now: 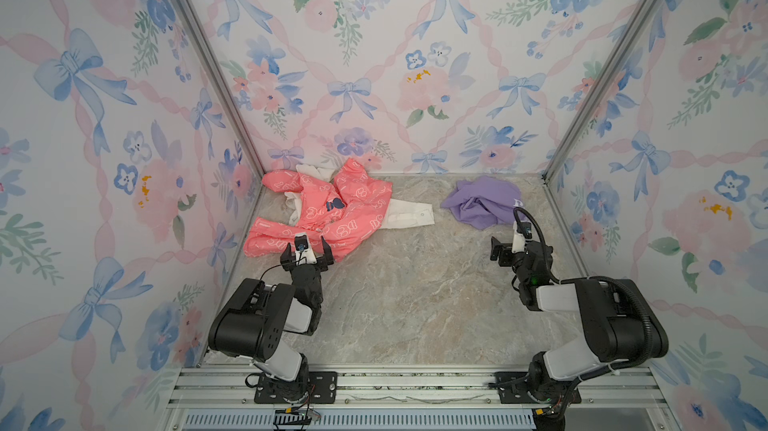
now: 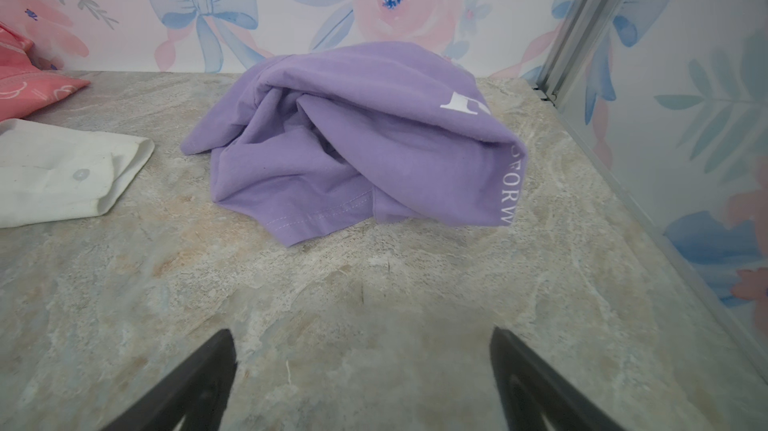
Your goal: Pick out a specific cloth from the pile
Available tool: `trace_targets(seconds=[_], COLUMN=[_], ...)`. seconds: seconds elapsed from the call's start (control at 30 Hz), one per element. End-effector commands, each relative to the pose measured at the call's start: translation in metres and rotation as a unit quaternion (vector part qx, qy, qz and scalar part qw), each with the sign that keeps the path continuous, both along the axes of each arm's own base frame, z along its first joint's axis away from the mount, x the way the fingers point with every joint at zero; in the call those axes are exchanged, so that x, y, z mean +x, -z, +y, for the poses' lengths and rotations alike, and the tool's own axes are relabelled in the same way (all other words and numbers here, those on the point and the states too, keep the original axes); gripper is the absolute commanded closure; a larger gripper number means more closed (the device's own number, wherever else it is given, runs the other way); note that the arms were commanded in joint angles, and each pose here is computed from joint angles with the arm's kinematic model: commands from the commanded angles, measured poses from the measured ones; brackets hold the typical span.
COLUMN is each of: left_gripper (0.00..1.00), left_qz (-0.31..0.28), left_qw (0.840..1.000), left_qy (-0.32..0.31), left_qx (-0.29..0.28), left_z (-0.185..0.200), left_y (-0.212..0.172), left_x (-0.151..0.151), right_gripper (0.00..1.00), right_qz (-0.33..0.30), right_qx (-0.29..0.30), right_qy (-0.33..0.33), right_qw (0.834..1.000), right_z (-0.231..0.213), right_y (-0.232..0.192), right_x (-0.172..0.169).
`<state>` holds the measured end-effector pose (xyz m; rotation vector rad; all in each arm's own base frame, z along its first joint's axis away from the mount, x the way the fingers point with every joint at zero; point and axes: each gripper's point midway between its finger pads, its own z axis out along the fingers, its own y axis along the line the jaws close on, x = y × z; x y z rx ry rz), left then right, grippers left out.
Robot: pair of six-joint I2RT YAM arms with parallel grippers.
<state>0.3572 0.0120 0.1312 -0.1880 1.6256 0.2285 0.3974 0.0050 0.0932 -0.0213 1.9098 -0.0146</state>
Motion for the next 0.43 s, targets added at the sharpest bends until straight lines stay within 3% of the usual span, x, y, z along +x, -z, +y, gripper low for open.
trace_targets(seconds=[0.0,0.4], left_gripper=[0.02,0.02], left_qz=[-0.001,0.002], left_qw=[1.000,1.000], left_qy=[0.002,0.011], left_qx=[-0.007,-0.010], left_z=[0.0001,-0.0002], left_y=[-0.0004,0.0006], left_x=[0.0009,0.0029], right_gripper=[0.03,0.03], right_qz=[-0.003,-0.004], right_qx=[0.010,0.011], right_qy=[-0.005,-0.007], right_qw=[1.000,1.000], right_z=[0.0026,0.0028], right_y=[-0.0037,-0.0041], right_x=[0.0025,0.0028])
